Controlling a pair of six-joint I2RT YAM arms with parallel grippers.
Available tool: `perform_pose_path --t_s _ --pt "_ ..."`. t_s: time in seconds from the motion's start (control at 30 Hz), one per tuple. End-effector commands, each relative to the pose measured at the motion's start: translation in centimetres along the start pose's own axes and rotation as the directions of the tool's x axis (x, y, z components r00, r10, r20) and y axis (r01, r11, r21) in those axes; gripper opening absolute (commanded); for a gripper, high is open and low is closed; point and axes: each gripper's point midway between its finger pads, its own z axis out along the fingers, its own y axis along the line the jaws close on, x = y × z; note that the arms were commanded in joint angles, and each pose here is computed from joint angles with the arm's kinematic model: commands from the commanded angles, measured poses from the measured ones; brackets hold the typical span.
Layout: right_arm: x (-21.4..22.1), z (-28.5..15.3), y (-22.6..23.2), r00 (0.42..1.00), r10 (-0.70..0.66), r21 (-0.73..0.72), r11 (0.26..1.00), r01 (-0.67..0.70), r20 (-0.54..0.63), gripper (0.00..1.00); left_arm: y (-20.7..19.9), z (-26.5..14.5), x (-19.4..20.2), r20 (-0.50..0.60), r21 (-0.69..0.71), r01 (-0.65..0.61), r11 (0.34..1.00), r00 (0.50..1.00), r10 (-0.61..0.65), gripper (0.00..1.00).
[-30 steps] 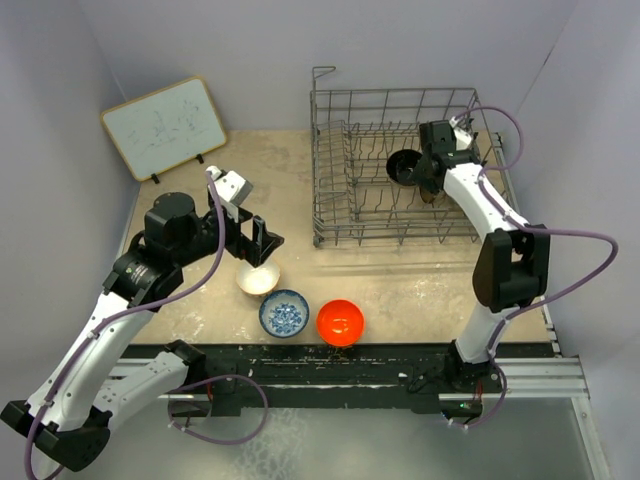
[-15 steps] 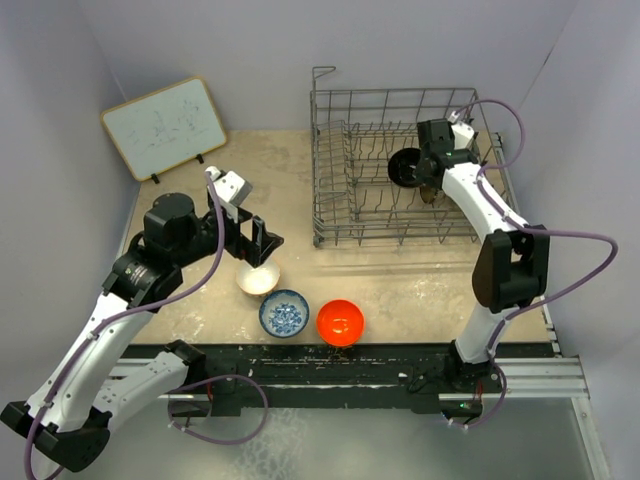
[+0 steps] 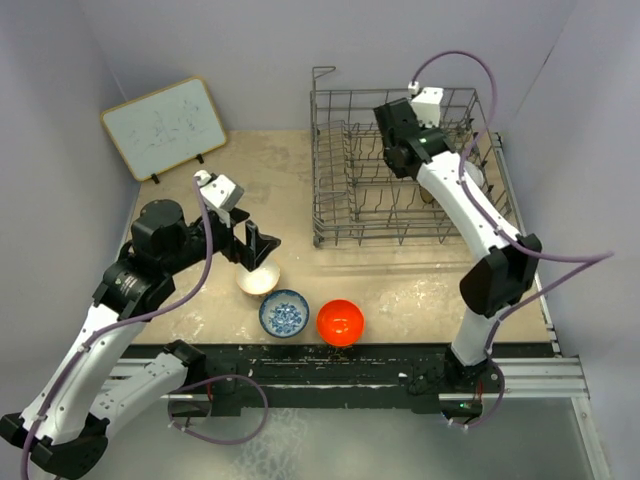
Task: Load the bowls into the dish rack
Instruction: Place the bowl in the dish rack.
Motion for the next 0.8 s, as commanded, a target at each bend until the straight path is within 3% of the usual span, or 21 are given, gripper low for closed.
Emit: perform_pose_path --t_s 0.0,0.17,0.43,0.77 --pt "-1.0 -1.2 -3.7 0.978 -0.204 0.304 0.934 0.186 0.030 0.00 -0.9 -0.9 -2.6 0.100 0.032 -0.024 0.999 0.995 0.021 0.99" --pt "-1.0 -1.8 -4.3 0.957 -0.291 0.404 0.876 0.265 0.004 0.00 -1.1 -1.3 -2.4 0.103 0.035 -0.022 0.999 0.995 0.018 0.99" --pt "-0.3 -1.1 -1.6 0.900 -0.437 0.446 0.802 0.397 -0.015 0.00 -1.0 -1.2 -2.1 0.100 0.031 -0.021 0.999 0.995 0.017 0.99" --pt "-0.4 0.3 0.1 0.778 -0.622 0.534 0.630 0.564 -0.088 0.00 -0.8 -1.0 -1.5 0.091 0.028 -0.014 0.999 0.996 0.012 0.99"
